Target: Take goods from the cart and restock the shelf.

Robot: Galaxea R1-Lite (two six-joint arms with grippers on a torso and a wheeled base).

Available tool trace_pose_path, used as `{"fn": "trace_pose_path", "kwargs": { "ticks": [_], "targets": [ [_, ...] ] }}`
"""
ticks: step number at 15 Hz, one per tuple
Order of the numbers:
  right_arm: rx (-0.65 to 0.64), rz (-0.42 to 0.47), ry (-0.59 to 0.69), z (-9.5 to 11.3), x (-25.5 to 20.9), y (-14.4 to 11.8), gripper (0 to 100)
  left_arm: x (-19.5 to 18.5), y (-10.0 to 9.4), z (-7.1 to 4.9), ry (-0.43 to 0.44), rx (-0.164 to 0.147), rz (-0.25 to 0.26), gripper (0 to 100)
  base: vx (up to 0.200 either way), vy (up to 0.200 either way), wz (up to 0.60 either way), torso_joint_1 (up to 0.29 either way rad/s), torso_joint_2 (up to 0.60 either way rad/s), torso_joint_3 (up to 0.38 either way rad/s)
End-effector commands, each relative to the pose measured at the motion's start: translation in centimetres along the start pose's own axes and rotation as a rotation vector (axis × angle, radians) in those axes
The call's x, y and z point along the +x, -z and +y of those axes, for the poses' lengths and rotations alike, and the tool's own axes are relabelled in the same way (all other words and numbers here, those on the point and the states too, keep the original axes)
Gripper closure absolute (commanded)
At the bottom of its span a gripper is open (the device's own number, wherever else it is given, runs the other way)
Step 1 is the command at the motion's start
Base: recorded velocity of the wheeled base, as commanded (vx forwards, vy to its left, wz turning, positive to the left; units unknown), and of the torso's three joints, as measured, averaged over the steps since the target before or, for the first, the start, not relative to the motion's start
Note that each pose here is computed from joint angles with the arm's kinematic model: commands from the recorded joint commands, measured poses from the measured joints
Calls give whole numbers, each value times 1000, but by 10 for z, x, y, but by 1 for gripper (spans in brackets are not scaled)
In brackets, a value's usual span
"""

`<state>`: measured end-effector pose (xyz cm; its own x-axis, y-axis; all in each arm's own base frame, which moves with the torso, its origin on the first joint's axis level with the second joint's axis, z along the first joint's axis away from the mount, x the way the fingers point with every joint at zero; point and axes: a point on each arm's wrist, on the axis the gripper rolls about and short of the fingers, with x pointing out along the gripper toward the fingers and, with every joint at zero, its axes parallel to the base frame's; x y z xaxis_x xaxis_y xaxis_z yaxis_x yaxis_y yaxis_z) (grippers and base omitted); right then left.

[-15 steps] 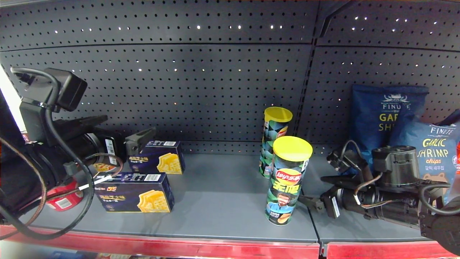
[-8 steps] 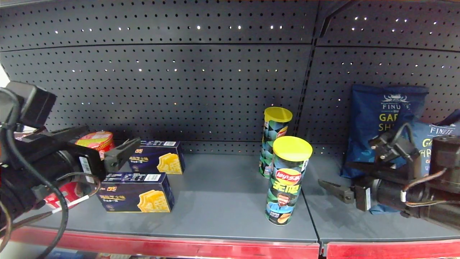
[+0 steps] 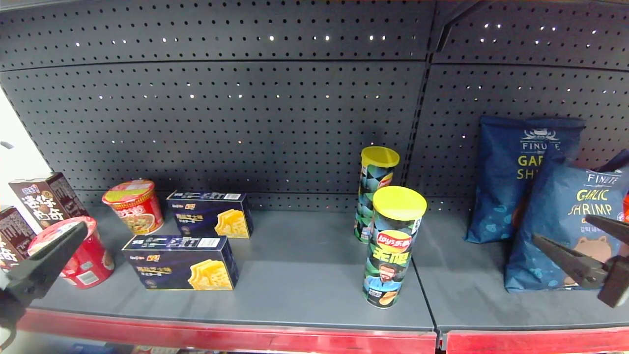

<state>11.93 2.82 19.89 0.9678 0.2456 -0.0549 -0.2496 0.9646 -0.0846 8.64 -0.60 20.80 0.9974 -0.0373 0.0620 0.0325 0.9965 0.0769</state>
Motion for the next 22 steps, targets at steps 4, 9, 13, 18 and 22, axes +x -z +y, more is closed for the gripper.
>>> {"fn": "trace_pose_path", "kwargs": {
  "ticks": [4, 9, 13, 18, 22],
  "targets": [
    [16, -75, 211, -2, -81, 34, 0, -63, 44, 2, -105, 6, -96, 0, 0, 0, 0, 0, 0, 0],
    [19, -32, 412, 17, -145, 85, 0, -100, 73, -5, -82, 6, -71, 0, 0, 0, 0, 0, 0, 0],
    [12, -63, 424, 17, -142, 89, 0, -110, 101, -9, -41, -23, -9, 0, 0, 0, 0, 0, 0, 0],
    [9, -6, 392, 16, -131, 120, 0, -110, 117, -10, -24, -99, 80, 0, 0, 0, 0, 0, 0, 0],
    [6, 3, 388, 17, -131, 121, 0, -110, 117, -11, 2, -127, 79, 0, 0, 0, 0, 0, 0, 0]
  ]
}}
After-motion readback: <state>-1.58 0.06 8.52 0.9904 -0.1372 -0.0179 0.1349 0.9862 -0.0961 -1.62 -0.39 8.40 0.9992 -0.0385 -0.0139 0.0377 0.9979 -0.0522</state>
